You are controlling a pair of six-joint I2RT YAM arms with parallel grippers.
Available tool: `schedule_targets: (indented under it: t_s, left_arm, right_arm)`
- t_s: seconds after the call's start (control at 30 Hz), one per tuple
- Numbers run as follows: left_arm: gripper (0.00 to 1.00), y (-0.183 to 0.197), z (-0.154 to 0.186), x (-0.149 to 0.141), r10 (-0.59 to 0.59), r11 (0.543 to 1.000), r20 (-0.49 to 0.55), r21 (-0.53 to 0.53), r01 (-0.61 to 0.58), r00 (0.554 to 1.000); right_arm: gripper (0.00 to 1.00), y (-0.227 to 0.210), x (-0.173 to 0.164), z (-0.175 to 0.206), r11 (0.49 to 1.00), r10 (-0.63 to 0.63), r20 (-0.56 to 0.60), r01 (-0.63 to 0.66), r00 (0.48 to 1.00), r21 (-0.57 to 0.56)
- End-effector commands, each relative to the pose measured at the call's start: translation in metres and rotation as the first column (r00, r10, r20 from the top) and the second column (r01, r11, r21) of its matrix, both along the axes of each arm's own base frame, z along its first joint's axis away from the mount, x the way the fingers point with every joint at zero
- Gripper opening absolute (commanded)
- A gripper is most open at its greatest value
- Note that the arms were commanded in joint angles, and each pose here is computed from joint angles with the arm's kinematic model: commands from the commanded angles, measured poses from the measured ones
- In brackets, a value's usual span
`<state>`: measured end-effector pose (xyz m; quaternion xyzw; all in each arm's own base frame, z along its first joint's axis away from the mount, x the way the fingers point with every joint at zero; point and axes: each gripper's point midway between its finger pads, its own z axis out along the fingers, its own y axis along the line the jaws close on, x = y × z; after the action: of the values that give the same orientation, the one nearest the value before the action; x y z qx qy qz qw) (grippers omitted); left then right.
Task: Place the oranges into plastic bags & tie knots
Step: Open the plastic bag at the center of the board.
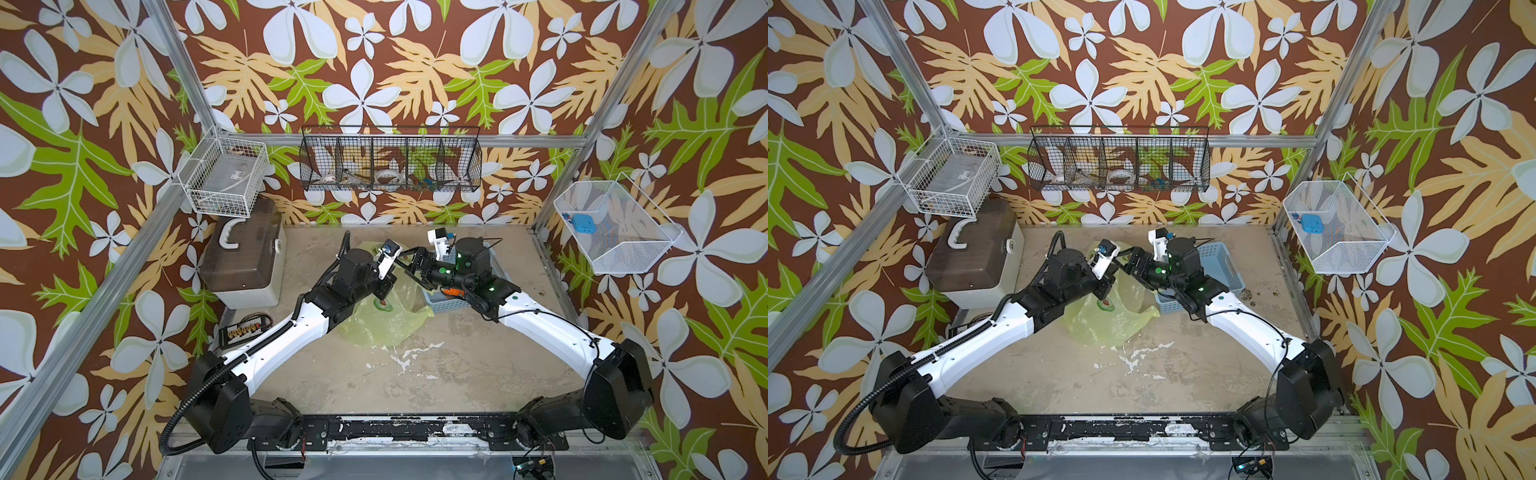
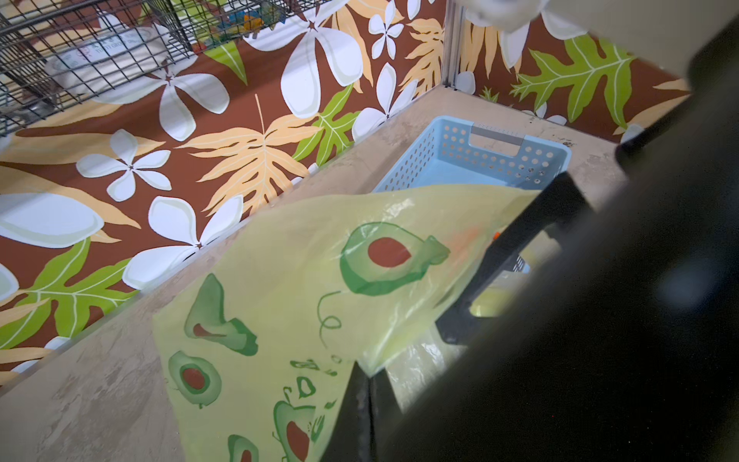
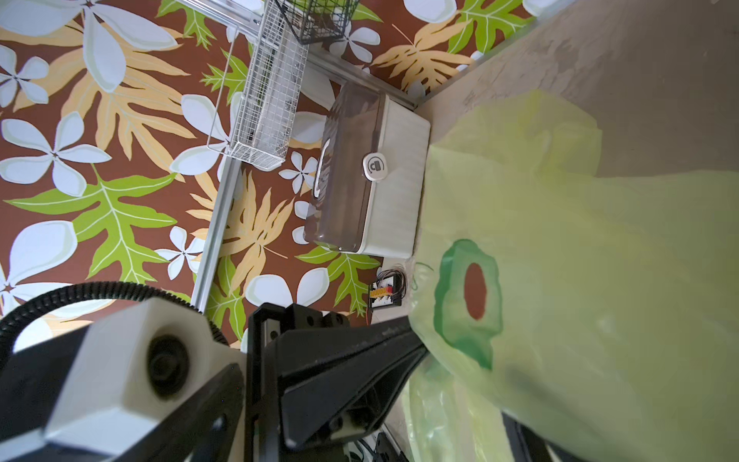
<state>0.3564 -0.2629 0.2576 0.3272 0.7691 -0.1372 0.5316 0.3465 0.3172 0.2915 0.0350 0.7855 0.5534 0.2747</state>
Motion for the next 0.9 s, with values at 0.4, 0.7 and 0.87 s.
schedule_targets:
  t_s: [0.4,0.7,0.87]
  left_arm:
    - [0.47,0.012,0.016,-0.028,-0.061,0.995,0.09,-0.073,0.067,0.994]
    - [0.83,0.014,0.028,-0.043,0.017,0.951,-0.098,-0.305,-0.046,0.995]
    - [0.86,0.001,0.01,-0.039,0.07,0.959,-0.171,-0.259,-0.113,0.983]
  right_arm:
    - [0.0,0.013,0.036,0.0,0.997,-0.062,0.016,0.061,0.998,0.044]
    - [0.0,0.017,0.029,0.007,0.997,-0.069,0.042,0.068,0.997,0.026]
    - [0.0,0.025,0.027,0.006,0.998,-0.056,0.039,0.055,0.998,0.022]
